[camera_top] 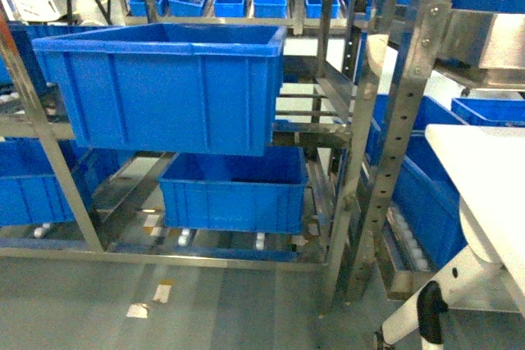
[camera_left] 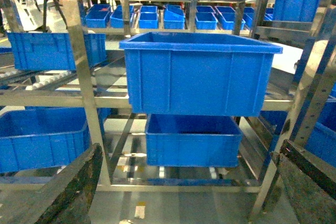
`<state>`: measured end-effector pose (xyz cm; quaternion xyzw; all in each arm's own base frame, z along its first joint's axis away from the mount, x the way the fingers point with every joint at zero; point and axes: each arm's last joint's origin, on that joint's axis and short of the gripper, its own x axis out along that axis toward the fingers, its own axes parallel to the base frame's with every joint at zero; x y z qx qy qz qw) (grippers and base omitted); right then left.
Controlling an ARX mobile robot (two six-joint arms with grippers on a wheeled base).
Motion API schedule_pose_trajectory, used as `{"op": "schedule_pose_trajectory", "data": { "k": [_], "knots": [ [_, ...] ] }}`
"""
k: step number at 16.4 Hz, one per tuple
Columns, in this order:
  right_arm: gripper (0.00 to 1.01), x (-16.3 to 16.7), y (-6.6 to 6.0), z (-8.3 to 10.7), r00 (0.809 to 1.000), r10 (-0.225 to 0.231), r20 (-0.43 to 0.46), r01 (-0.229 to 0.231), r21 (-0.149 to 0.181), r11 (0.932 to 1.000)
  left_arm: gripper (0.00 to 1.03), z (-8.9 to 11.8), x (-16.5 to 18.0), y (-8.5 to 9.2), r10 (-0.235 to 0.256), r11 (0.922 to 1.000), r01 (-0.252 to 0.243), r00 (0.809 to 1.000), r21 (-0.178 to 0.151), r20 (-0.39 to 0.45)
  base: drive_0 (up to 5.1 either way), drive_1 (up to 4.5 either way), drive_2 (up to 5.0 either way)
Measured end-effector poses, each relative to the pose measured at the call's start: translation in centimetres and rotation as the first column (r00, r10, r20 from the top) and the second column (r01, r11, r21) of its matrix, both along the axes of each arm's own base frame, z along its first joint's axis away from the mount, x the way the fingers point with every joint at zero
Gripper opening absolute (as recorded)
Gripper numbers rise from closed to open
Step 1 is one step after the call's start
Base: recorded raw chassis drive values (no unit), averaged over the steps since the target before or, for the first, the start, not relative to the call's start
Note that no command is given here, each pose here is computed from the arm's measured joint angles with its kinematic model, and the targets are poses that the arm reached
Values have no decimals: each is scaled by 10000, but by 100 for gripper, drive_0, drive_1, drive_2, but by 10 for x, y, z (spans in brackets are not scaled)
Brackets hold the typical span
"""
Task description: Place magnetic block on left shelf second layer
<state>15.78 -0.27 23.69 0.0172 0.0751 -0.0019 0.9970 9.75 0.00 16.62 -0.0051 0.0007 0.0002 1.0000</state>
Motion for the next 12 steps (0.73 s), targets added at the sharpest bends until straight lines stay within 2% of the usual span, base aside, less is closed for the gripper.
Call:
{"op": "schedule_pose_trajectory", "data": {
  "k": [12],
  "knots": [
    [33, 0, 0, 0, 10000, -6, 27, 6, 11, 10000, 98, 0, 0, 0, 4, 10000, -4, 10000, -4, -4, -495, 250, 250]
  ]
}}
